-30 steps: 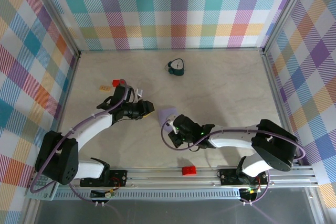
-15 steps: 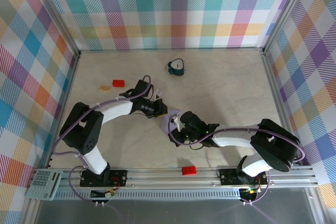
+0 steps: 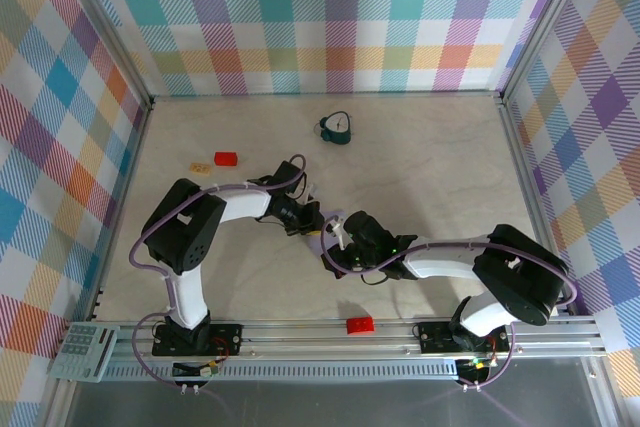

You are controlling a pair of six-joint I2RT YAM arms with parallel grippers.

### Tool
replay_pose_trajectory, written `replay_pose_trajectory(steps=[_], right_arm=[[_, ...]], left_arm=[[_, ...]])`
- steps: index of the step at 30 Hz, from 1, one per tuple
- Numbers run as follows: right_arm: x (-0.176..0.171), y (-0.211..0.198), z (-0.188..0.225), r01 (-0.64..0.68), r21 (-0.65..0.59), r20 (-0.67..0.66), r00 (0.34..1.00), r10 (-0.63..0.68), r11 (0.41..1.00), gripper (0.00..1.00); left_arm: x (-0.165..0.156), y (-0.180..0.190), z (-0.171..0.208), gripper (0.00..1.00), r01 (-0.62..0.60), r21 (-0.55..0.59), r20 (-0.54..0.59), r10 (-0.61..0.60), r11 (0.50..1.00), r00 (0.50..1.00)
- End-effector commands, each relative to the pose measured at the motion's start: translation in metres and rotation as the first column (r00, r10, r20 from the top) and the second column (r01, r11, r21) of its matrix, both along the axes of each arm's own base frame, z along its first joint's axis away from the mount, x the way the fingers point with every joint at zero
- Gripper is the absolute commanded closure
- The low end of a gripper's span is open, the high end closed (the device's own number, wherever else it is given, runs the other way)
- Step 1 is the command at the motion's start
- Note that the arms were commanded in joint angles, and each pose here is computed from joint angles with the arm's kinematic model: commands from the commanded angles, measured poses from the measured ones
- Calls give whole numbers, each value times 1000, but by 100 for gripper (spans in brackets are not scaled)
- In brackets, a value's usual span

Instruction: Fold a paper plane with a square sheet of paper (fold left side to right side)

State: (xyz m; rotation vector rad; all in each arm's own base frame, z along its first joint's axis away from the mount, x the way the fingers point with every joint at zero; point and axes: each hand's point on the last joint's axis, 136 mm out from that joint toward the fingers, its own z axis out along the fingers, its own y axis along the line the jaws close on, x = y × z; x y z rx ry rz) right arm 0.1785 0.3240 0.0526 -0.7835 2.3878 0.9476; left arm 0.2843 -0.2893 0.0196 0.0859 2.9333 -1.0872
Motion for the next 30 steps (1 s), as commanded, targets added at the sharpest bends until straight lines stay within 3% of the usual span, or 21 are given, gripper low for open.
replay_pose_trajectory(steps=[1, 16, 30], right_arm=[[-3, -4, -6, 16, -10, -39, 999, -16, 1000, 100], [11, -28, -19, 129, -145, -81, 987, -141, 981, 100], [28, -38, -24, 159, -234, -50, 983, -175, 959, 100]], left_arm=[[-6, 9, -15, 100, 6, 79, -11, -6, 997, 1000], [-11, 19, -31, 100, -2, 151, -22, 6, 989, 1000], [-16, 21, -36, 100, 14, 184, -45, -6, 983, 999]])
